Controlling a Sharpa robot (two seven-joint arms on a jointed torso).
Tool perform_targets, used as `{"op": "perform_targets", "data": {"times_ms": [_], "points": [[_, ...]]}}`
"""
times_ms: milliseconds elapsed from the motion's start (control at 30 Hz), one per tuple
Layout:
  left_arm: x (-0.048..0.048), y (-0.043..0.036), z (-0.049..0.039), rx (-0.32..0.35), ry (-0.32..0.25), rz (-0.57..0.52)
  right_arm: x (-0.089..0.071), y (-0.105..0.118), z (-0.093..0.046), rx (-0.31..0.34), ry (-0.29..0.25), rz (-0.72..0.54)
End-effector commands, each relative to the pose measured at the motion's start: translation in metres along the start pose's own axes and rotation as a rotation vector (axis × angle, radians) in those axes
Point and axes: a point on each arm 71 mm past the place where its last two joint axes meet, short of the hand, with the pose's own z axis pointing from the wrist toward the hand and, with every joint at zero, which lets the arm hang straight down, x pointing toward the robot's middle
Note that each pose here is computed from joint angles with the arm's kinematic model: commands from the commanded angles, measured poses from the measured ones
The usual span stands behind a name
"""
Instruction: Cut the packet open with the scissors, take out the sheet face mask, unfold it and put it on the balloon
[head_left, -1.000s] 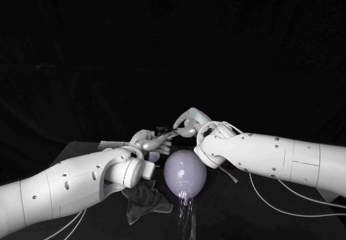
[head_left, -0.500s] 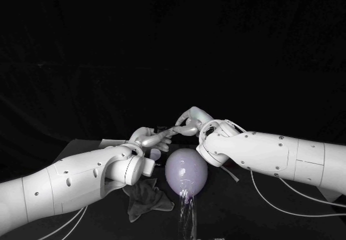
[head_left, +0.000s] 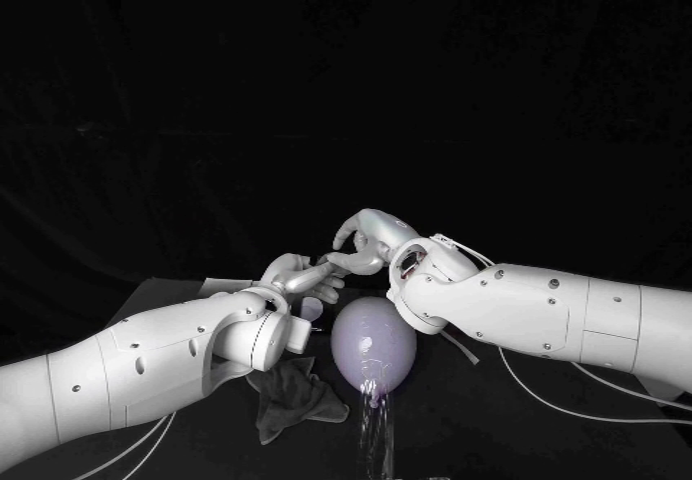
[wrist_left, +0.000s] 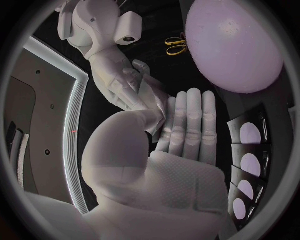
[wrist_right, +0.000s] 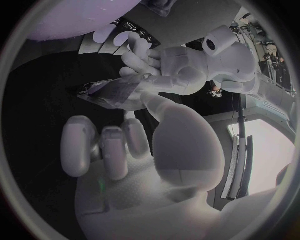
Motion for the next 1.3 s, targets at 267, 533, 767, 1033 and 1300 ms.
{"op": "perform_targets", "data": {"times_ms": [267, 533, 767, 1033, 1300], "points": [[0.0055, -0.0041, -0.0001, 0.029, 0.031, 0.038, 0.008, 0.01, 0.005, -0.092, 0.068, -0.146], [0.005, -0.0048, -0.0002, 0.035, 0.028, 0.047, 0.01, 0.006, 0.006, -0.074, 0.109, -0.216], [0.0019, -0.0044, 0.0003, 0.035, 0.017, 0.054, 0.008, -0.003, 0.004, -0.04, 0.126, -0.219], [0.0005, -0.004, 0.0005, 0.03, 0.018, 0.068, -0.006, -0.009, 0.001, -0.042, -0.008, -0.137], [-0.0006, -0.003, 0.0004, 0.02, 0.024, 0.094, -0.021, -0.021, 0.001, -0.031, -0.123, -0.112]]}}
